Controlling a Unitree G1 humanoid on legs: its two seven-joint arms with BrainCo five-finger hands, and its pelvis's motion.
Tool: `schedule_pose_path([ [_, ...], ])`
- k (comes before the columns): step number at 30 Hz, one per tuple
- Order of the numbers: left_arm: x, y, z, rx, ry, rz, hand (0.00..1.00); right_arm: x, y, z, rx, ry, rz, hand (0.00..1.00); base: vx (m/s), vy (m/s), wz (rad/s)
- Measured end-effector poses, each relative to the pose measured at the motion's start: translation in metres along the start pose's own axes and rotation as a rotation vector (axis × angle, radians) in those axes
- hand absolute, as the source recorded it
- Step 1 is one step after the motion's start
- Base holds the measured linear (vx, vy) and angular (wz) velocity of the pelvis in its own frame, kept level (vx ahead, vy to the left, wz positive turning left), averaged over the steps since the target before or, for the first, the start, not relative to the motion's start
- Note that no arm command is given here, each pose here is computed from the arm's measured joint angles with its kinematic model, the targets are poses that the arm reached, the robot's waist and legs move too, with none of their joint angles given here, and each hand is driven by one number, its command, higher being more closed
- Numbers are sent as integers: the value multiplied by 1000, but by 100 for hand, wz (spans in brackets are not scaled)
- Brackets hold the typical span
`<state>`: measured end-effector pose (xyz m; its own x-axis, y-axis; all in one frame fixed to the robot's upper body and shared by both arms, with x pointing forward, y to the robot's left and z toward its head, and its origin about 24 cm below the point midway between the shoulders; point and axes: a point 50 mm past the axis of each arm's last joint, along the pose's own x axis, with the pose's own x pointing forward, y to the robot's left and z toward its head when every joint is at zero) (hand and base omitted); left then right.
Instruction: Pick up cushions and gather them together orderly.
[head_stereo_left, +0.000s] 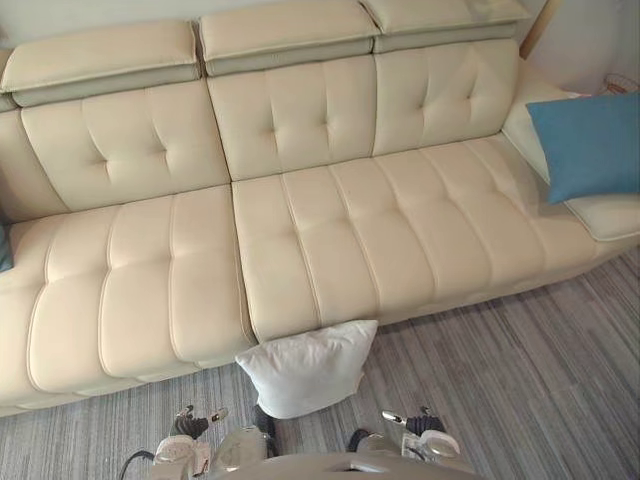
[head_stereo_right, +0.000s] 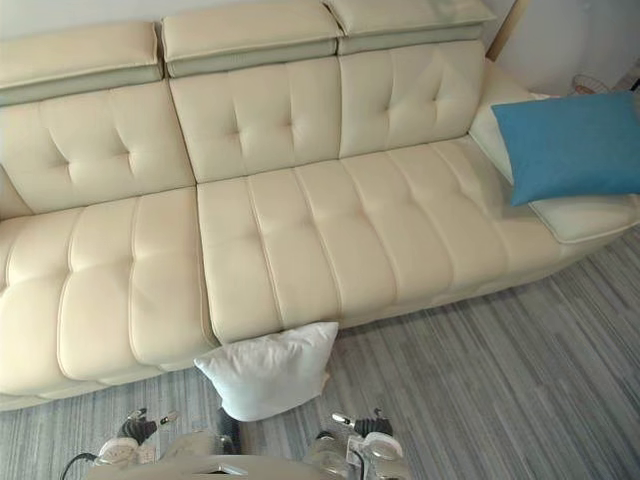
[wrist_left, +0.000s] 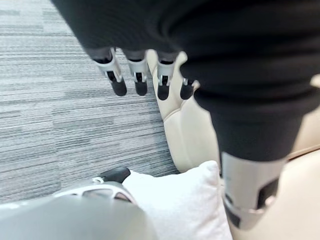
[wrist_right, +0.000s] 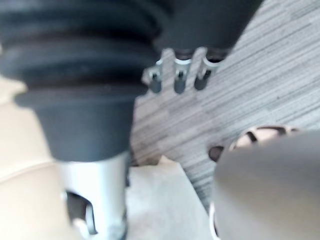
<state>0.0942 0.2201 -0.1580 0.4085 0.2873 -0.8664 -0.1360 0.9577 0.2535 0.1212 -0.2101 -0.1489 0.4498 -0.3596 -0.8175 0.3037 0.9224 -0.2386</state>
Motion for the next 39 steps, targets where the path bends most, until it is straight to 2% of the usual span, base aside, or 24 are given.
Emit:
schedule_pose_path([
  [7,1,6,0,16,1,11,0,-1,6,0,-45,-7,23,0,-80,-11,48],
  [14,0,4,-4,-37,17,13,0,-1,9,-4,-62,13,35,0,7,13,64],
  [17,0,1,-1,-105,14,17,0,-2,17,-2,-60,3,56,0,32,-20,55],
  [21,0,-2,11,-260,-23,28,0,-4,22,12,-21,-55,56,0,-65,1,40],
  [25,-1,-7,16,-313,-44,24,0,-8,18,12,3,-81,30,0,-72,105,6],
  [27,-2,-18,19,-313,-48,-3,0,-7,10,12,26,-88,4,0,-10,131,14],
  [31,-1,-22,31,-260,-95,-23,0,-10,18,2,54,-50,17,0,-32,43,-3],
  [39,-3,-29,19,-245,-53,-32,0,-6,9,0,30,-30,-5,0,-33,-20,-21],
])
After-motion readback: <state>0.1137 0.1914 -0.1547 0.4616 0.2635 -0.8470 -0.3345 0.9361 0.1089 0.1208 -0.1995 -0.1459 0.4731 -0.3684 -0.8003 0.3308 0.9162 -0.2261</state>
